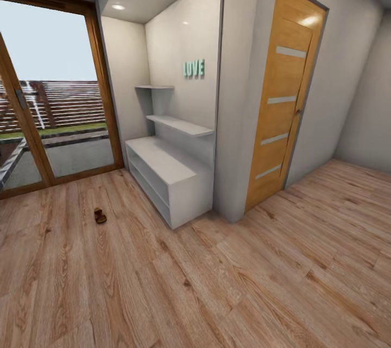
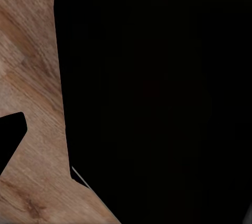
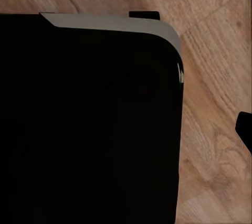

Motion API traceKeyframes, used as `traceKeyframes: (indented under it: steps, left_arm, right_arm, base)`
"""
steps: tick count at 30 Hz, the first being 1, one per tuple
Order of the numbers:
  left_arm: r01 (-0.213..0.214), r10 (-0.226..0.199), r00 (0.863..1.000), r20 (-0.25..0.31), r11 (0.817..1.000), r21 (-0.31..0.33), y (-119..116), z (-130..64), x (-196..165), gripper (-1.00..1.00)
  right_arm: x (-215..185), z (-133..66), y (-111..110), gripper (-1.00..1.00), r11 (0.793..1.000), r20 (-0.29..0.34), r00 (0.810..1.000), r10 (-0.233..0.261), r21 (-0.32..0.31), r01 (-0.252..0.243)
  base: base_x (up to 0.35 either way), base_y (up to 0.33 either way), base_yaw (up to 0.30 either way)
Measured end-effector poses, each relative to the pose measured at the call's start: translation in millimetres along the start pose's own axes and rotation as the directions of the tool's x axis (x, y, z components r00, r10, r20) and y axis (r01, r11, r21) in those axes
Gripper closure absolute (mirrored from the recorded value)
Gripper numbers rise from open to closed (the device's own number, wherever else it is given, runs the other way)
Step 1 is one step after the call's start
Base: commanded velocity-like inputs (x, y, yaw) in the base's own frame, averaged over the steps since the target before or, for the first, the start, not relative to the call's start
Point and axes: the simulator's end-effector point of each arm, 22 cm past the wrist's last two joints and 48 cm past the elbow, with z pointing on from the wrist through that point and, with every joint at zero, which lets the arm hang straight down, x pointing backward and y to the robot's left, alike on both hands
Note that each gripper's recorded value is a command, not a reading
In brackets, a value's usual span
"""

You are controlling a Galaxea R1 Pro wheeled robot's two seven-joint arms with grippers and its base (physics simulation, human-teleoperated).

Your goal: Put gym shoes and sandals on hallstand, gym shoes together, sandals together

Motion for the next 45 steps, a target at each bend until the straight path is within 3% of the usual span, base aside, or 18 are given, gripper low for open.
traceKeyframes:
  steps: [10, 21, 23, 26, 31, 38, 45]
  left_arm:
    - [0.001, -0.001, 1.000, 0.010, 1.000, -0.002, 1.7, 0.0, -4.2, -1.00]
    - [-0.001, 0.001, 0.997, 0.079, 1.000, -0.005, 3.8, -1.4, -35.0, -1.00]
    - [-0.002, 0.003, 0.984, 0.180, 1.000, -0.008, 5.6, -5.4, -69.3, -1.00]
    - [-0.002, 0.005, 0.970, 0.245, 1.000, -0.009, 6.2, -9.3, -89.3, -1.00]
    - [-0.003, 0.006, 0.959, 0.284, 1.000, -0.010, 6.8, -12.7, -105.0, -1.00]
    - [-0.004, 0.014, 0.909, 0.417, 1.000, -0.024, 16.7, -32.2, -169.2, -1.00]
    - [-0.005, 0.016, 0.887, 0.462, 1.000, -0.026, 17.4, -41.2, -192.8, -1.00]
  right_arm:
    - [-27.0, -0.7, -0.1, -1.00, 1.000, 0.056, 0.998, -0.002, 0.001, 0.002]
    - [-39.9, -1.6, -2.5, -1.00, 1.000, 0.083, 0.997, 0.002, 0.004, -0.002]
    - [-46.5, -2.1, -2.9, -1.00, 1.000, 0.097, 0.995, 0.002, 0.005, -0.003]
    - [-49.2, -2.4, -3.2, -1.00, 1.000, 0.103, 0.995, 0.004, 0.006, -0.004]
    - [-54.2, -2.9, -3.9, -1.00, 1.000, 0.113, 0.994, 0.004, 0.008, -0.005]
    - [-85.8, -7.5, -4.8, -1.00, 1.000, 0.179, 0.984, 0.004, 0.010, -0.006]
    - [-90.8, -8.4, -4.0, -1.00, 1.000, 0.190, 0.982, 0.002, 0.007, -0.004]
  base:
    - [0.000, 0.000, 0.000]
    - [0.000, 0.000, 0.000]
    - [0.000, 0.000, 0.000]
    - [0.000, 0.000, 0.000]
    - [0.000, 0.000, 0.000]
    - [0.000, 0.000, 0.000]
    - [0.000, 0.000, 0.000]
